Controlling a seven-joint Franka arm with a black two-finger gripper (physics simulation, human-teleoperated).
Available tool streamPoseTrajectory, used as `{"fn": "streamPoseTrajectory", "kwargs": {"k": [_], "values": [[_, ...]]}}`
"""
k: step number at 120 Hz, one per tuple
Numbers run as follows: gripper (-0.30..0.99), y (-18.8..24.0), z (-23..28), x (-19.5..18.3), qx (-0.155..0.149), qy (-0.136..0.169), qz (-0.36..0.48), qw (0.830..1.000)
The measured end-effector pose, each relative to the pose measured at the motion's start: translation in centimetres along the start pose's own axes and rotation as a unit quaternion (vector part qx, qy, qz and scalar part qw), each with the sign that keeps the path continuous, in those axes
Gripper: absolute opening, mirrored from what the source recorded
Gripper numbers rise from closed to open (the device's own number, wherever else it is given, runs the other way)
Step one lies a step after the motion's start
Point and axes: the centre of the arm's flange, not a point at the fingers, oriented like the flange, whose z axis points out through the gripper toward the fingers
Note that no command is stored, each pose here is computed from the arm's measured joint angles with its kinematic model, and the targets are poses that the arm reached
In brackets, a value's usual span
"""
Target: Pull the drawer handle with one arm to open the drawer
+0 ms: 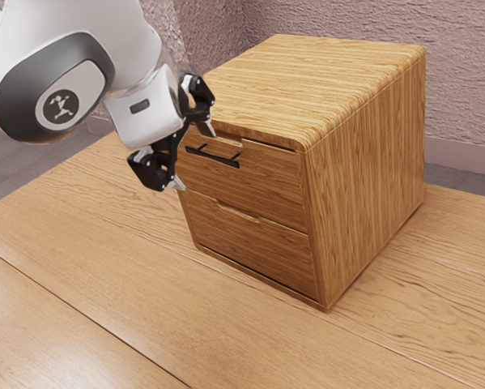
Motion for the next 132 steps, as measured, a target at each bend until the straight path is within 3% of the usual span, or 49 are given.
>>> {"fn": "streamPoseTrajectory", "kwargs": {"k": [35,132], "values": [[0.67,0.2,2.6,-0.4,-0.018,-0.007,0.024,1.0],[0.67,-1.3,6.6,-2.5,-0.006,-0.007,0.036,0.999]]}}
